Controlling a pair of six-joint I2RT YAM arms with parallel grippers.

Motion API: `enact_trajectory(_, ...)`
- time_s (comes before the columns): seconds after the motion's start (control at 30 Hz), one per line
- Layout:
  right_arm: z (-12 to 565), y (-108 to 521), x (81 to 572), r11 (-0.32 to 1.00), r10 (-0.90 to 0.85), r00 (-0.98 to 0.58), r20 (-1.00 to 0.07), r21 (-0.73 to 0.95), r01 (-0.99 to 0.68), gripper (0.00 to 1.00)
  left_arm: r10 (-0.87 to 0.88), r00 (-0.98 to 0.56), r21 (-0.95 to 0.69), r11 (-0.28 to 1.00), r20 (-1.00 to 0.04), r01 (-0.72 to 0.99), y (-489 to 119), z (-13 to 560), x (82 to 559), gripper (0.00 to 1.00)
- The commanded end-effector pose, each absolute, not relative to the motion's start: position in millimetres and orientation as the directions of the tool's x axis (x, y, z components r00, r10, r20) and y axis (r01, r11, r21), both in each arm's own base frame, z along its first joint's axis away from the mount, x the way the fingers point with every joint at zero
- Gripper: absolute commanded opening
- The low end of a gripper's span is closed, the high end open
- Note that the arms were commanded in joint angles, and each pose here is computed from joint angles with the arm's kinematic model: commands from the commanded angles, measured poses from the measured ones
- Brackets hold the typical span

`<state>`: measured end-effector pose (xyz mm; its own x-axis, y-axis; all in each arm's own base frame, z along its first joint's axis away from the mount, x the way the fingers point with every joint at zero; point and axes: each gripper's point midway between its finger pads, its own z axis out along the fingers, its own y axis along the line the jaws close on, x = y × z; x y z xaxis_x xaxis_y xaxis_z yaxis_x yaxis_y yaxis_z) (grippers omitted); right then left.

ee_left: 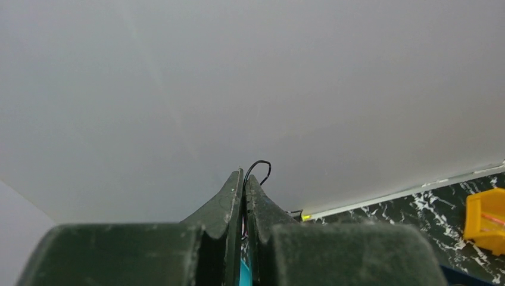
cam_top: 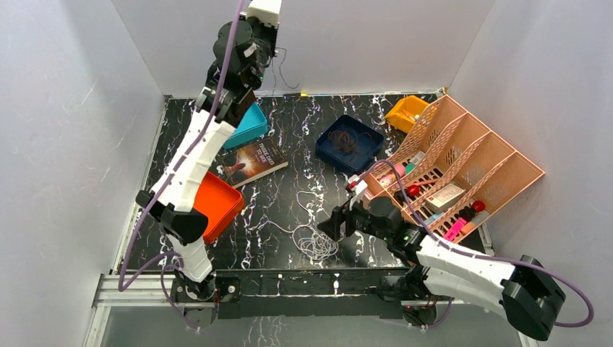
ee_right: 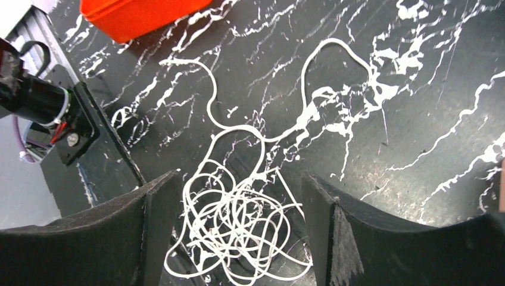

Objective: Untangle the cables

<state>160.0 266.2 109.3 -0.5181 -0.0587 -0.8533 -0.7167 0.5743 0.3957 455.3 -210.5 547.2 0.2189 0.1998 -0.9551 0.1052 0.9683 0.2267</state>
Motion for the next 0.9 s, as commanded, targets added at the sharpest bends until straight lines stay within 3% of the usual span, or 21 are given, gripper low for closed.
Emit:
enact_trajectory(0.0,159,272,164,0.537,-0.024,-0.432,-0.902,0.353,-0.766,0.83,0.089,0.144,0.109,0.985,-0.986,0.137,-177,536,471,0.0)
enact_trajectory(0.87,161,270,166,0.552,-0.045,-0.429,-0.902,0.335,-0.764,0.86,0.026,-0.105,0.025,1.0,-0.994,0.018,-62,414,563,0.0)
